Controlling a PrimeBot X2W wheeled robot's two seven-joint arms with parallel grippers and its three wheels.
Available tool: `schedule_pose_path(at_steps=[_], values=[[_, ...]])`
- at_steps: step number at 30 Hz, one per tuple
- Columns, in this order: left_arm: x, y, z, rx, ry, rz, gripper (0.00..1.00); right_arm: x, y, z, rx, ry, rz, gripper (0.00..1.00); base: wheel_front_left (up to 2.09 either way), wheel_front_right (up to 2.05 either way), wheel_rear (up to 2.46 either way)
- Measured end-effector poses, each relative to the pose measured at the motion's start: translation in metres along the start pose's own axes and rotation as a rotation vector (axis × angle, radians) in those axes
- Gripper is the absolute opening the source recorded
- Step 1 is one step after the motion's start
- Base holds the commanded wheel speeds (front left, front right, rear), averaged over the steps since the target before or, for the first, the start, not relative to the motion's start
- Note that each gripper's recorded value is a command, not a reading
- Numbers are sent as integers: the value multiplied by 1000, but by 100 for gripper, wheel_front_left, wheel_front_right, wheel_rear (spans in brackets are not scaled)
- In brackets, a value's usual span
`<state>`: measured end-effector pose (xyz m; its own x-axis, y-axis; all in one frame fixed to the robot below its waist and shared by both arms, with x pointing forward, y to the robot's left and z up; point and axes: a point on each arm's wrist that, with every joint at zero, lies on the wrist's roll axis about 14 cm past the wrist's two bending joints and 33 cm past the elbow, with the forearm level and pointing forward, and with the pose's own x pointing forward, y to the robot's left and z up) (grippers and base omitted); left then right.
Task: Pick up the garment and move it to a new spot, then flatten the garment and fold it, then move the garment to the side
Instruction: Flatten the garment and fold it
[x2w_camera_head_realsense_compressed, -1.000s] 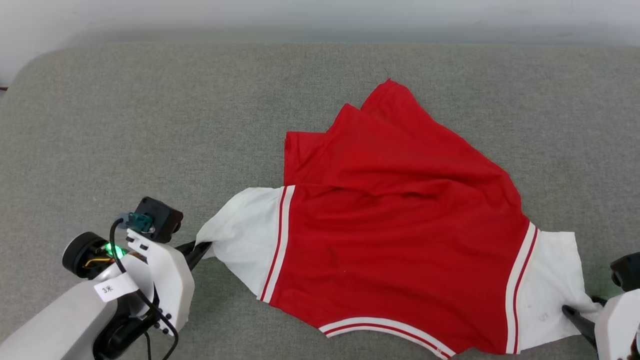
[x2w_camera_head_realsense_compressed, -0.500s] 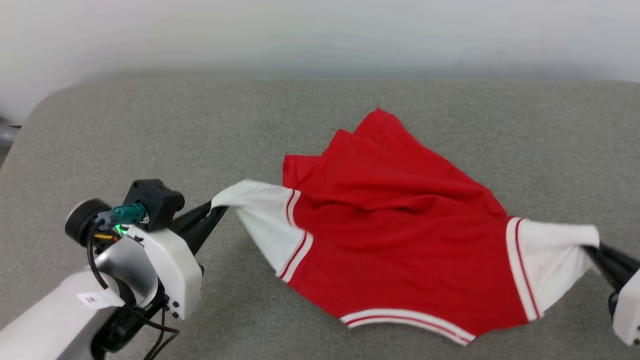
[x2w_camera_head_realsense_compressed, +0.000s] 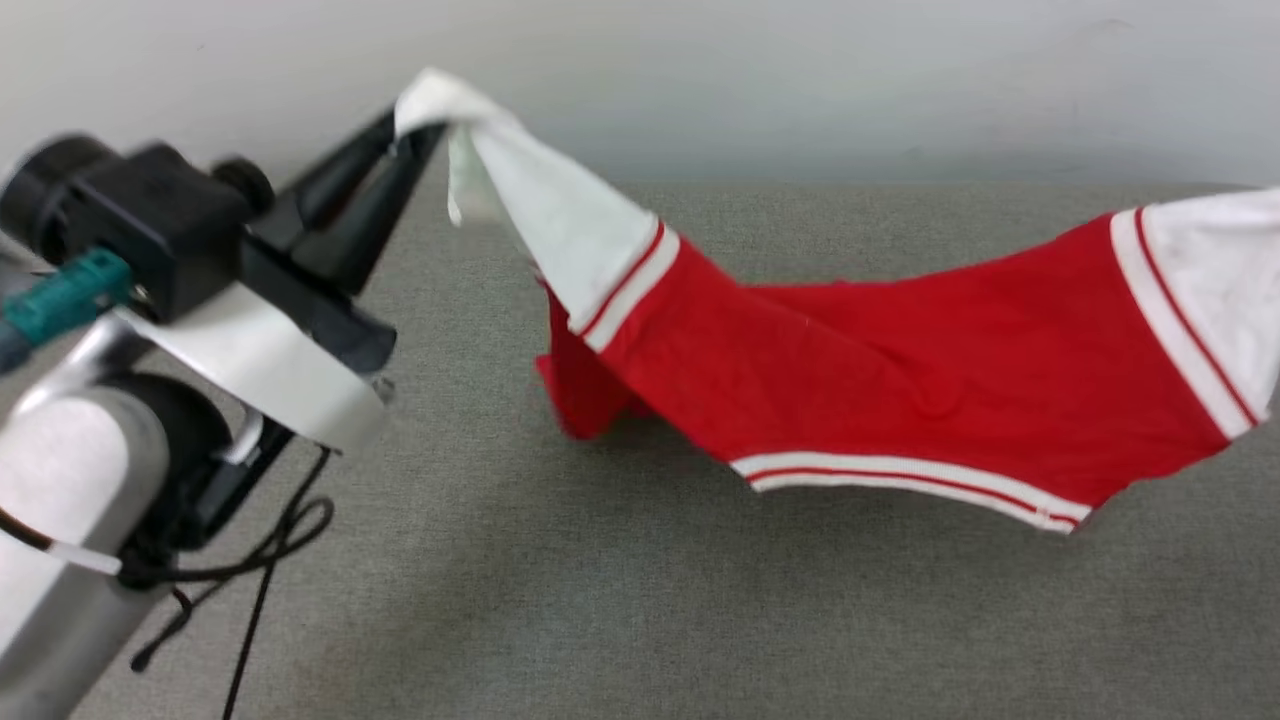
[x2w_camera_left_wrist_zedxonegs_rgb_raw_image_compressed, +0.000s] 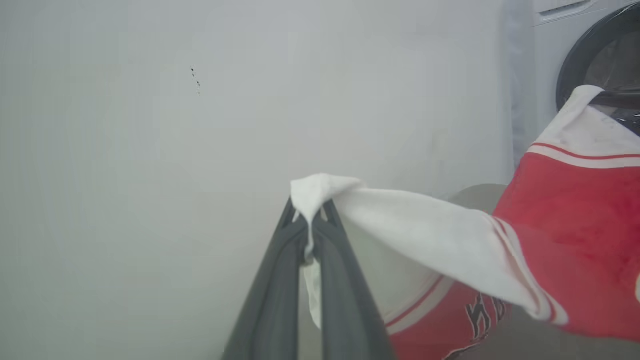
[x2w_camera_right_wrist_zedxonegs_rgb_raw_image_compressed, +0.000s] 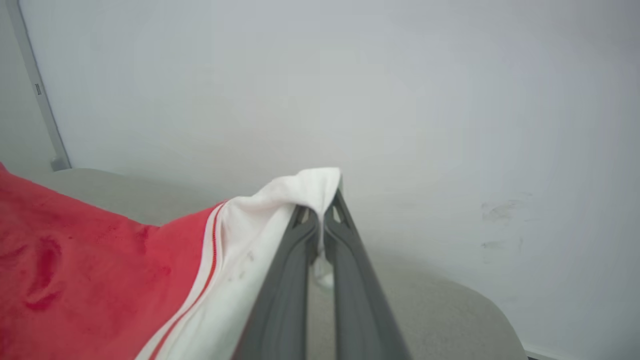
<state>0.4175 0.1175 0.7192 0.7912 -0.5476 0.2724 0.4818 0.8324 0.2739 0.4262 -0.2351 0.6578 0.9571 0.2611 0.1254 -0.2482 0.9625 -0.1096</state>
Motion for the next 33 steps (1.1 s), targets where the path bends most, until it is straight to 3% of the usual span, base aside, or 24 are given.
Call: schedule_pose_path(at_steps=[6,12,26,33], values=[[22,8,40,41,-128,-5,0,17,-2,46,-55,-123,1,0,0,0,0],[54,20,56,26,-213,-2,0,48,-5,68,-76,-177,10,0,0,0,0],[161,88,29,57,-289,79,0,175,-52,99,-159,-289,-79,0,0,0,0],[197,135,0,48,-310,164,0,230,-66,89,-191,-298,-115,0,0,0,0]])
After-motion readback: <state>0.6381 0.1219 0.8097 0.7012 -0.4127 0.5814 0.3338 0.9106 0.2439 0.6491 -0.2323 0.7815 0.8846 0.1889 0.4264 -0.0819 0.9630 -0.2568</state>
